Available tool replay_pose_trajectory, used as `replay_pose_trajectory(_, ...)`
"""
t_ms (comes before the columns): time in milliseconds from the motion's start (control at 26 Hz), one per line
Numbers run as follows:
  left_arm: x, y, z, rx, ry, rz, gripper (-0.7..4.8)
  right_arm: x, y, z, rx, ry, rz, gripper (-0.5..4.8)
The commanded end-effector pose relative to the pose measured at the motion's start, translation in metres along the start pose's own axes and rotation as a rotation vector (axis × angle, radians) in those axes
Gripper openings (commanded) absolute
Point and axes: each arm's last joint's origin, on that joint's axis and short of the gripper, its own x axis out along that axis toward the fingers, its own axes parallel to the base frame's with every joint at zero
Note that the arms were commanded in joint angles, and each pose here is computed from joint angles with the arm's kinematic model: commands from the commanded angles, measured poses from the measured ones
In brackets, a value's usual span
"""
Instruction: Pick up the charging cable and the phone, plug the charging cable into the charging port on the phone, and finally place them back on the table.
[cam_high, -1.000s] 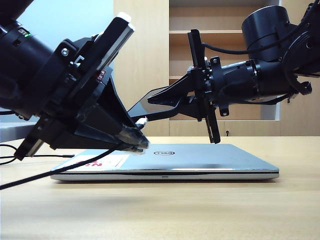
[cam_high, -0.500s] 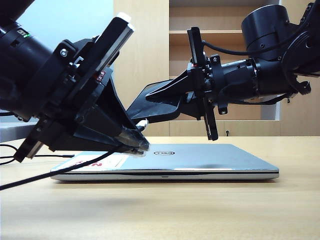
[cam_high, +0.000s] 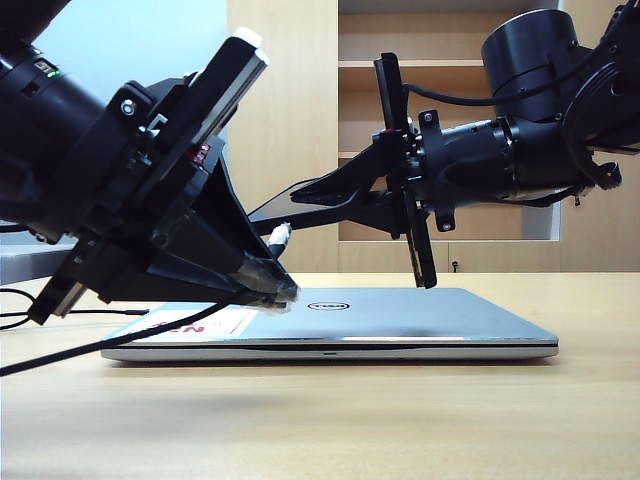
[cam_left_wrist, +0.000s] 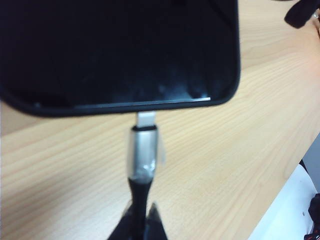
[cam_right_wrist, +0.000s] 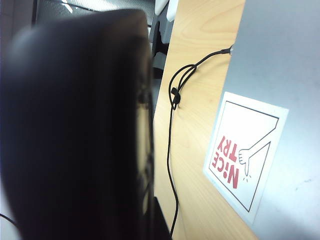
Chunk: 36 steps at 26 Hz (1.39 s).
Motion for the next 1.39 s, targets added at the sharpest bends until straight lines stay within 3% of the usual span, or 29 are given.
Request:
replay_pose_trajectory(38, -0.0007, -0.004, 0.0055, 0.01, -0.051, -0.019, -0.06, 0.0007, 0.0071, 0.0007, -0.028, 0.009, 0.043, -0.06)
replay_pose_trajectory(962, -0.0008, -0.0042, 0.0056, 0.01, -0.052, -0.02, -0.06, -0.0016, 0.0098, 0.0066, -0.12, -0.091, 0.037, -0.06)
replay_pose_trajectory(1385, -0.0008, -0.0041, 0.0054, 0.011, -0.05, -0.018, -0.06, -0.0018, 0.0099, 0.0064, -0.123, -0.077, 0.044, -0.06)
